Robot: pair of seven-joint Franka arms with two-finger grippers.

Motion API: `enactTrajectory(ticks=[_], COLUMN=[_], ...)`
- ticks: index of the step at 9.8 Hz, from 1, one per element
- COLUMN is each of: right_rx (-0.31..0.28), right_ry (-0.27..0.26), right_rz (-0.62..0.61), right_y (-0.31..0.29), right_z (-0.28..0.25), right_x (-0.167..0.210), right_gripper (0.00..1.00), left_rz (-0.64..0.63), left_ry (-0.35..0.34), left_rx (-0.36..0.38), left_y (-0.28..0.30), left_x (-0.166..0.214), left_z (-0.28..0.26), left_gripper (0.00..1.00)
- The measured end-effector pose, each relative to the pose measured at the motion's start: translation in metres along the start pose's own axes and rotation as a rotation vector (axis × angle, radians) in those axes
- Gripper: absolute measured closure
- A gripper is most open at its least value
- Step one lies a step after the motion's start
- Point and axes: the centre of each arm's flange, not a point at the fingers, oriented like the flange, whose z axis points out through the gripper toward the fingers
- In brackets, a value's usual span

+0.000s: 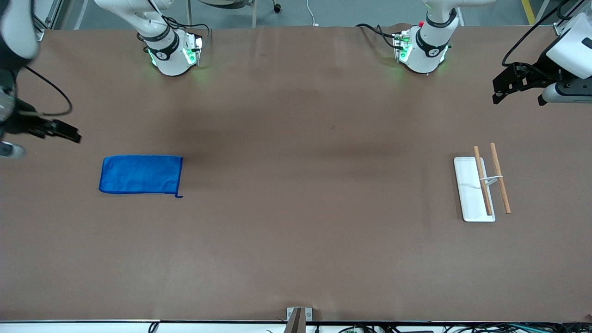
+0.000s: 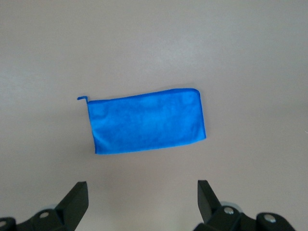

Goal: Right arm passes towel to left arm to hang
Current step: 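Reach the right gripper down to the blue towel's edge, then close the right gripper on the towel edge and lift it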

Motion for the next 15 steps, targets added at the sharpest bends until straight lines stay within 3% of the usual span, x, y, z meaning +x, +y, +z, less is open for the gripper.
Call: enactTrajectory(ticks=[6, 10, 11, 13, 15], right_rx=[-0.025, -0.038, -0.038, -0.040, -0.039], right_ry=[0.056, 0.101, 0.102, 0.121, 0.129], right_rz=[-0.114, -0.130, -0.133, -0.135, -0.134], right_y=[0.030, 0.023, 0.022, 0.021, 0.019], right_z=[0.233, 0.302, 0.305, 0.310, 0.310], right_x=[-0.005, -0.020, -0.022, -0.021, -0.020], right_gripper=[0.03, 0.11, 0.29, 0.44, 0.75], left_rz=[0.001, 0.003, 0.003, 0.003, 0.004], left_ry=[-0.001, -0.001, -0.002, -0.002, -0.002], left_rx=[0.000, 0.000, 0.000, -0.001, -0.001], left_y=[0.001, 0.001, 0.001, 0.002, 0.002], left_x=[0.001, 0.001, 0.001, 0.001, 0.001], left_z=[0.001, 0.001, 0.001, 0.001, 0.001], left_gripper=[0.00, 0.00, 0.00, 0.00, 0.00])
